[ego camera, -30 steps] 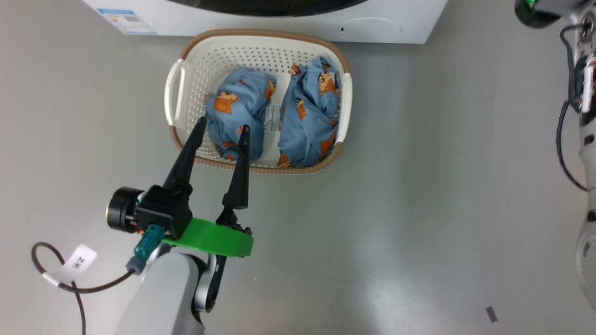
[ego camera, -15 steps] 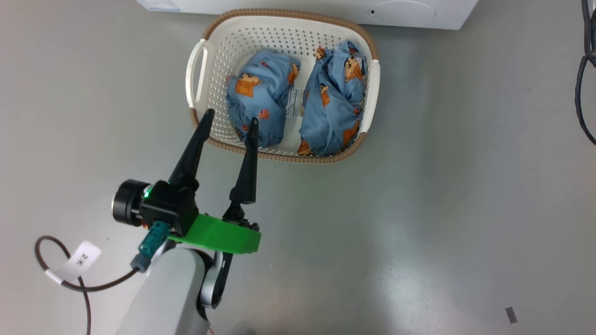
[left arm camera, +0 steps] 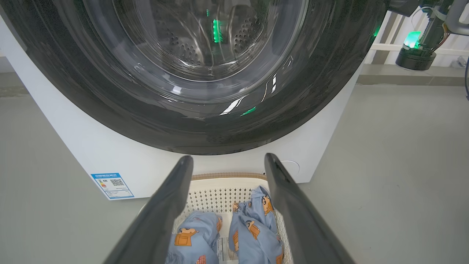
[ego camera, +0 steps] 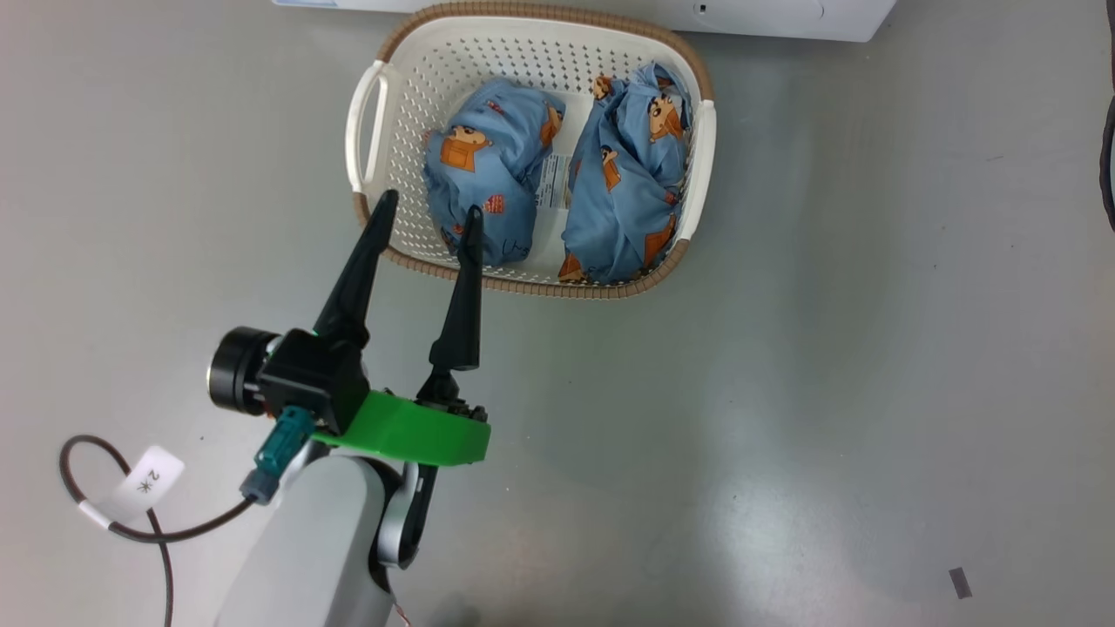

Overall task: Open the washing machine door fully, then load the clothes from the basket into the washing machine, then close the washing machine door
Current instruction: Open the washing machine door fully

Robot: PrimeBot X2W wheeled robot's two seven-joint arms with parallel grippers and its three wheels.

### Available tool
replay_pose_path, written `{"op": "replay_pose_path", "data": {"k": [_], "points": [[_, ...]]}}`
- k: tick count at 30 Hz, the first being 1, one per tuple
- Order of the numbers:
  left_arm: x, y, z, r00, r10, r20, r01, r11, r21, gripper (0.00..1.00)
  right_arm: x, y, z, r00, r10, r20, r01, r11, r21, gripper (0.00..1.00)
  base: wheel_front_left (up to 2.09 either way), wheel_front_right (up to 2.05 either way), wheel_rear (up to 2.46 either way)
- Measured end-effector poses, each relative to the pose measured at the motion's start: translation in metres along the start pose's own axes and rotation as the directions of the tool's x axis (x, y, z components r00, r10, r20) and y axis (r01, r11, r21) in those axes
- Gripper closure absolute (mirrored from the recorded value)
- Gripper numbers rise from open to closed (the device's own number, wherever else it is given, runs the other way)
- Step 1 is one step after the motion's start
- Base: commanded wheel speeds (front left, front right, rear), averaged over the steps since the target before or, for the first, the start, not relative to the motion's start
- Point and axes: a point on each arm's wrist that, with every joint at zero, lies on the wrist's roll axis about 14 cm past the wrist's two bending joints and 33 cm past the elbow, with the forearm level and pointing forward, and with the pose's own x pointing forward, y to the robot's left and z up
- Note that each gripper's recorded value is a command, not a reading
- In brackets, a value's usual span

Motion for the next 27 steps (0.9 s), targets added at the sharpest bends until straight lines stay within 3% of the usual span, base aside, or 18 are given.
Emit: {"op": "replay_pose_path", "data": {"k": [27], "points": [[0.002,-0.013,0.009,0.999,-0.024,0.023,0.024,1.000,-0.010,0.00,-0.038,0.004,-0.043,0.988,0.076,-0.132,-0.081,0.996,-0.030,1.00,0.00,0.00,0.00]]}}
